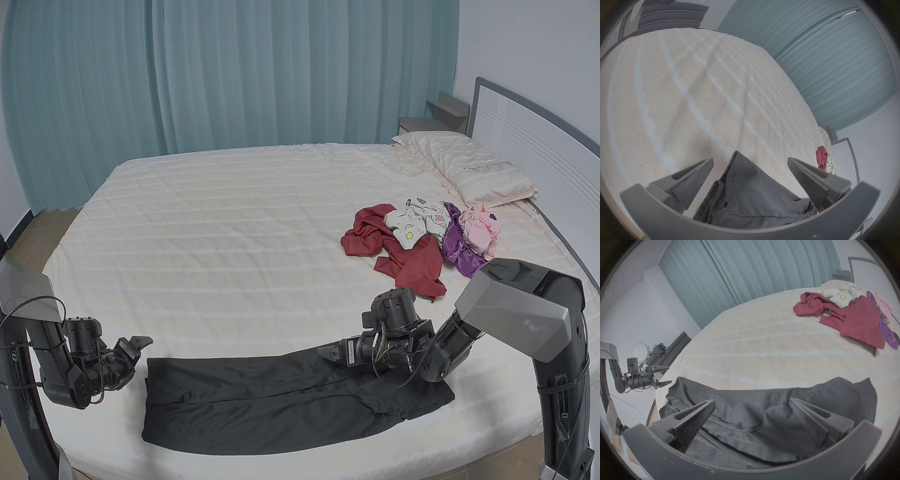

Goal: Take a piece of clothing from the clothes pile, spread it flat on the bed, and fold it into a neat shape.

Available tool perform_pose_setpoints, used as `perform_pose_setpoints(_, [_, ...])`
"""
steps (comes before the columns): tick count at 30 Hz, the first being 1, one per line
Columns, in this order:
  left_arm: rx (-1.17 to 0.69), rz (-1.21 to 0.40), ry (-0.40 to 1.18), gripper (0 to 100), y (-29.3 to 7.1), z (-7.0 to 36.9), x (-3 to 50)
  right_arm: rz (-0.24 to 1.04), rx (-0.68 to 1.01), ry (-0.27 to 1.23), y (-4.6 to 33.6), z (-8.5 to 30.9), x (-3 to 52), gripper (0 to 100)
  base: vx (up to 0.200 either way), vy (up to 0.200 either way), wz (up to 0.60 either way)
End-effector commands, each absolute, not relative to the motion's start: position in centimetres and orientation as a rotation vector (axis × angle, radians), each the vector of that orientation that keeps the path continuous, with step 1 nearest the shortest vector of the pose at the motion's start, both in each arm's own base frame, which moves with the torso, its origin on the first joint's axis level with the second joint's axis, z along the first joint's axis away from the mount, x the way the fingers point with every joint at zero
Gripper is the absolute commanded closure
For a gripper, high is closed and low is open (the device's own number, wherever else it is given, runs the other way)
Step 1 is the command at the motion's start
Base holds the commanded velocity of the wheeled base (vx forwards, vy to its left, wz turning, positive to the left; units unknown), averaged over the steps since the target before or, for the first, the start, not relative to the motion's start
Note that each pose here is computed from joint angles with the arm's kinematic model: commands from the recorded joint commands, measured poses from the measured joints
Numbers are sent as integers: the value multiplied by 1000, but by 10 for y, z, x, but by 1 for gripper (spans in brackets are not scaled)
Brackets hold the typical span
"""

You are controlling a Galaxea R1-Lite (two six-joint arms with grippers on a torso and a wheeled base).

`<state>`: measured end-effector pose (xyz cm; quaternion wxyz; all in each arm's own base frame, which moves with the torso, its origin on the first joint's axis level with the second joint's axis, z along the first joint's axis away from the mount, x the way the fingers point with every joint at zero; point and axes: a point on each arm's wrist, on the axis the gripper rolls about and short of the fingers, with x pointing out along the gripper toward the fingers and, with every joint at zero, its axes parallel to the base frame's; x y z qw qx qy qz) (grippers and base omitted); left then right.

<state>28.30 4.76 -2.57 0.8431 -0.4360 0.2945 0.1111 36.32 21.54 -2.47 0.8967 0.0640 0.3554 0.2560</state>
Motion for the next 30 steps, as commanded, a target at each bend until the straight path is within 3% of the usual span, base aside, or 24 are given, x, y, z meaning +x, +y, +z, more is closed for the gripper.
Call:
perform_pose_setpoints(1, [-920,238,621,0,48,-26,283,536,117,773,224,-46,363,0,0,0,0])
perform_pose_setpoints(11, [-920,238,619,0,48,-26,284,521,193,686,225,-38,372,0,0,0,0])
perform_pose_setpoints(21, [-920,238,621,0,48,-26,283,444,283,565,187,18,367,0,0,0,0])
perform_pose_setpoints(30, [-921,237,621,0,48,-25,282,343,347,714,148,11,314,0,0,0,0])
